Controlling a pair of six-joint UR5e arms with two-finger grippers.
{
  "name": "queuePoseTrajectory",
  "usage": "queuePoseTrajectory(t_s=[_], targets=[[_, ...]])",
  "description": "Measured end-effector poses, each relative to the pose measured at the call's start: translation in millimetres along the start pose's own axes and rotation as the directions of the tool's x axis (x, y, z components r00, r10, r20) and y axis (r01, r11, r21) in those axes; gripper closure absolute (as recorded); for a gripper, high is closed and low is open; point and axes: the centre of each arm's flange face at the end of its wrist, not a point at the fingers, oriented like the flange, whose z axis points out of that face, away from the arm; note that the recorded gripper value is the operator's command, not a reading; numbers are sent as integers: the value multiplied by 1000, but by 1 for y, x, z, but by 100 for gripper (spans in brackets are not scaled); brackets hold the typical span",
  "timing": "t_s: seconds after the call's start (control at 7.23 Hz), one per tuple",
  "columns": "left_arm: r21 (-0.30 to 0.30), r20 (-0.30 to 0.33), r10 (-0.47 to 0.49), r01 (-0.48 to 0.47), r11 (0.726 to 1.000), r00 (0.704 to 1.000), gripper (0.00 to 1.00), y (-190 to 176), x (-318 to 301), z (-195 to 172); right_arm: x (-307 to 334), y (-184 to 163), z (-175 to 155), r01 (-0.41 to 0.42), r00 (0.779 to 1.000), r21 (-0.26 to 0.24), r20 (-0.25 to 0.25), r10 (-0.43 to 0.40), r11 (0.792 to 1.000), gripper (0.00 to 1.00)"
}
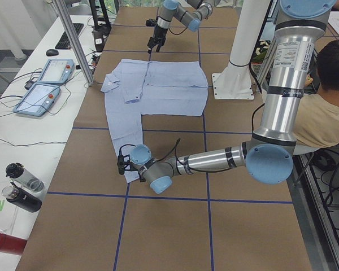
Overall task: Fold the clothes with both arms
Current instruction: 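Release the sleeve with the right gripper while the left gripper grasps the other cuff, then fold the held sleeve with the left gripper across the chest while the right gripper withdraws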
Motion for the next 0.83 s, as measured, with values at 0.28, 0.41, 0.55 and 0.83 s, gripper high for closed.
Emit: queuePoseTrajectory(t_s=[0.28, 0.41, 0.55, 0.83], targets=[[12, 11, -24, 24, 1000, 1000, 23, 4, -7, 9, 1, 0, 0, -1, 1000, 1, -1, 1, 1000, 1], [13, 15, -31, 30, 999, 999, 38, 4, -10, 10, 1, 0, 1, -2, 1000, 1, -2, 2, 1000, 1], [12, 18, -35, 35, 999, 999, 58, 5, -12, 12, 2, -1, 2, -3, 1000, 2, -4, 3, 1000, 1], [9, 23, -43, 43, 999, 999, 100, 5, -16, 13, 2, -1, 2, -4, 1000, 9, -3, 4, 1000, 1]])
